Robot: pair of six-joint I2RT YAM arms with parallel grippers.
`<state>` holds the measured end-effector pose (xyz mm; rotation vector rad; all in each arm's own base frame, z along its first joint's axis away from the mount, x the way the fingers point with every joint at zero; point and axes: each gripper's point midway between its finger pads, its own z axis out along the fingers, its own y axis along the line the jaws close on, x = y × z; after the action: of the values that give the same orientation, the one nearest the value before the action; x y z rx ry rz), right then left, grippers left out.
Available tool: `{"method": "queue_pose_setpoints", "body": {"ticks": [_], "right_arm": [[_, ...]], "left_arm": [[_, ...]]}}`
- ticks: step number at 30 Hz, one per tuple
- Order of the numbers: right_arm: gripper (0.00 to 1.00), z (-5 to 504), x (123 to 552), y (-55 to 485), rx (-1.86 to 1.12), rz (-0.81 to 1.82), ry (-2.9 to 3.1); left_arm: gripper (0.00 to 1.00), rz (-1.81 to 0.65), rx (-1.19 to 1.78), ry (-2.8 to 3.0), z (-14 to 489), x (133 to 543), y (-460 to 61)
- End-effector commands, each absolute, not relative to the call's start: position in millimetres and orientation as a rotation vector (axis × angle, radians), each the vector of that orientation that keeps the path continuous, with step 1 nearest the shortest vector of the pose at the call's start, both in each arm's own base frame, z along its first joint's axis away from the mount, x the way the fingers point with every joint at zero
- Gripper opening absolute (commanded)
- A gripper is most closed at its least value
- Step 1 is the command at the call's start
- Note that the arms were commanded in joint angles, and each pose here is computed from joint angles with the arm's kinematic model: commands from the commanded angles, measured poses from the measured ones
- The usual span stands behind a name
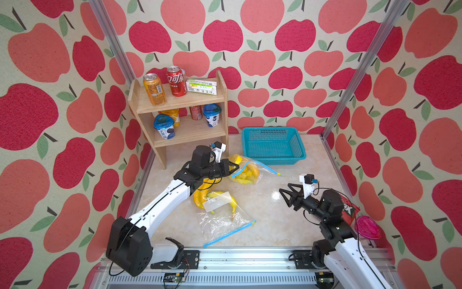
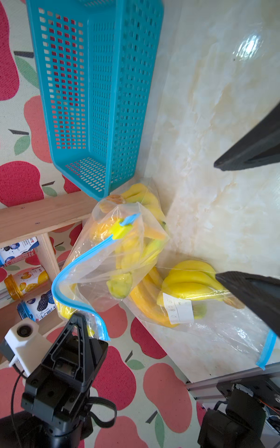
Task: Open the zip-top bag and take out the banana
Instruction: Pick up the zipper food storage bag at the center of the board.
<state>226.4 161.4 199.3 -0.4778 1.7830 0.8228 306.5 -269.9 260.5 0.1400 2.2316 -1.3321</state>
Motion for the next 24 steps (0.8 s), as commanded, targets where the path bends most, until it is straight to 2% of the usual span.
{"method": "queue_pose_setpoints", "body": {"ticks": [1, 5, 11, 24], "right_arm": [[0.71, 213.4, 243.8, 166.0, -0.533, 0.736, 1.650], [0.69, 203.8, 263.2, 173.8, -0.557, 0.729, 1.671], [0.64, 217.3, 282.5, 163.5, -0.504, 0.770, 1.562], [0.65, 257.0, 269.7, 189.8, -0.682, 0.827, 1.431]], "left_arm": [[0.06, -1.422, 0.192, 2.134, 289.0, 308.0, -277.5], [0.06, -1.455, 0.168, 2.122, 286.8, 309.0, -274.8], [0.06, -1.470, 0.168, 2.122, 286.7, 308.6, -273.1], [0.05, -1.527, 0.133, 2.109, 290.1, 313.1, -271.9]]}}
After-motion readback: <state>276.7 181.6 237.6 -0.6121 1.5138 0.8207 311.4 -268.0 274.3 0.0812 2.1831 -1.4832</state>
